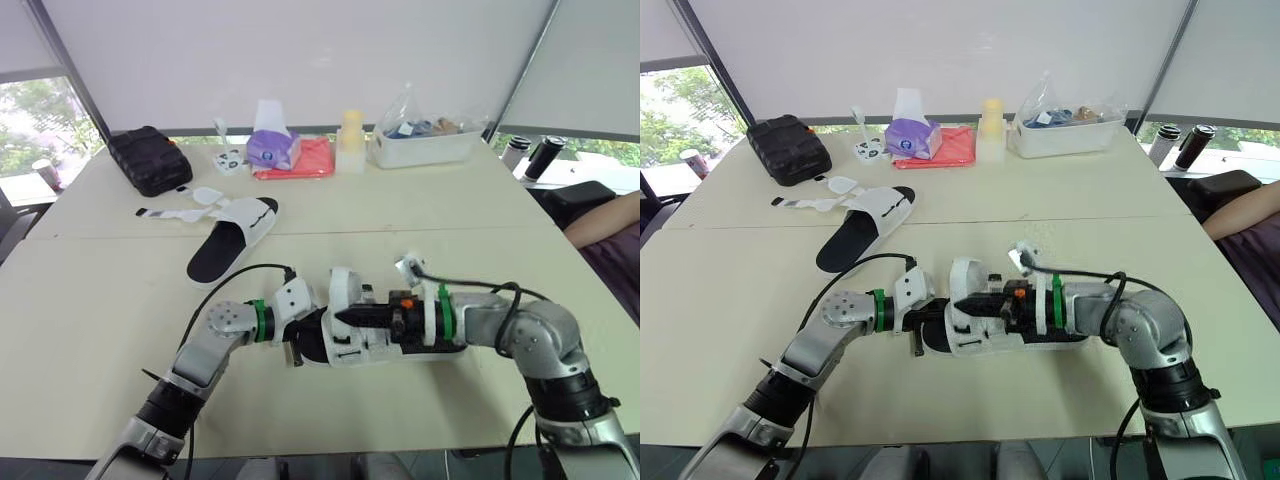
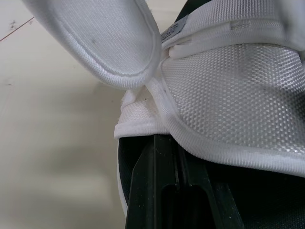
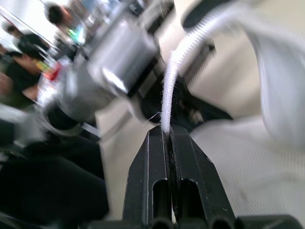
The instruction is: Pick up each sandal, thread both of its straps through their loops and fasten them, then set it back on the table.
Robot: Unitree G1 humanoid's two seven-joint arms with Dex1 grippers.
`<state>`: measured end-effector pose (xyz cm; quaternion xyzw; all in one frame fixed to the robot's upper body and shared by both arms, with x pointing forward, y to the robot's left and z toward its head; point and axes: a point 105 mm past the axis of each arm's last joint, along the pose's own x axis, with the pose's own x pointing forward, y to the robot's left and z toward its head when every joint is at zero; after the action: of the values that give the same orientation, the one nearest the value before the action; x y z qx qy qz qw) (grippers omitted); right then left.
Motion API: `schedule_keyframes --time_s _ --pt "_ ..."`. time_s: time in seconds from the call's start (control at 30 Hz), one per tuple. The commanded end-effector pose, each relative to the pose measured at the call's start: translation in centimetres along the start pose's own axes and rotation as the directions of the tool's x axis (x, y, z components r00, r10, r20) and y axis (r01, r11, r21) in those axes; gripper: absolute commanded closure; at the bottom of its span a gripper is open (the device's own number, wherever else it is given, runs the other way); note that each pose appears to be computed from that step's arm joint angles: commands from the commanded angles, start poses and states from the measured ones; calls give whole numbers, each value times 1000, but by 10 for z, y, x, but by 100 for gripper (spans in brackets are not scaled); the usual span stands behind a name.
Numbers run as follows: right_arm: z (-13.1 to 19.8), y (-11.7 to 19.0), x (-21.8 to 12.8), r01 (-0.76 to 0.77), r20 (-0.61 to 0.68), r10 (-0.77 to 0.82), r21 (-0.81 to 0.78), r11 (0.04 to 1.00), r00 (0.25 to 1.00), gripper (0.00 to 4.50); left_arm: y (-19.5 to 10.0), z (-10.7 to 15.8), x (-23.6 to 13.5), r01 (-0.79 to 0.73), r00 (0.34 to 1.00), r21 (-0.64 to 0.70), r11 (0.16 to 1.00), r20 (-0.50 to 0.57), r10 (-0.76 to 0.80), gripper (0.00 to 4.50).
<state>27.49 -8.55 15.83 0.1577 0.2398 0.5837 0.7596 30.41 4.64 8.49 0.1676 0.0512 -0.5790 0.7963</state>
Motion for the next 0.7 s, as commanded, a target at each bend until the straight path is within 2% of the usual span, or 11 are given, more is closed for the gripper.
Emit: schedule_keyframes --time_s 0.03,0.47,0.57,0.7 --pt "3 8 -6 -58 -2 58 67 996 998 444 -4 -11 3 6 999 -13 1000 -34 -6 450" --pt "-30 5 -5 -21 -126 33 96 995 991 444 -7 -12 2 1 999 -19 1000 -35 -2 450" --pt "-28 2 -2 -6 -102 13 76 997 995 444 -6 -12 2 1 999 -18 1000 -36 -1 450" --pt "-7 9 -3 -66 -30 69 93 993 997 444 -7 -13 3 3 999 -19 1000 -37 -4 450"
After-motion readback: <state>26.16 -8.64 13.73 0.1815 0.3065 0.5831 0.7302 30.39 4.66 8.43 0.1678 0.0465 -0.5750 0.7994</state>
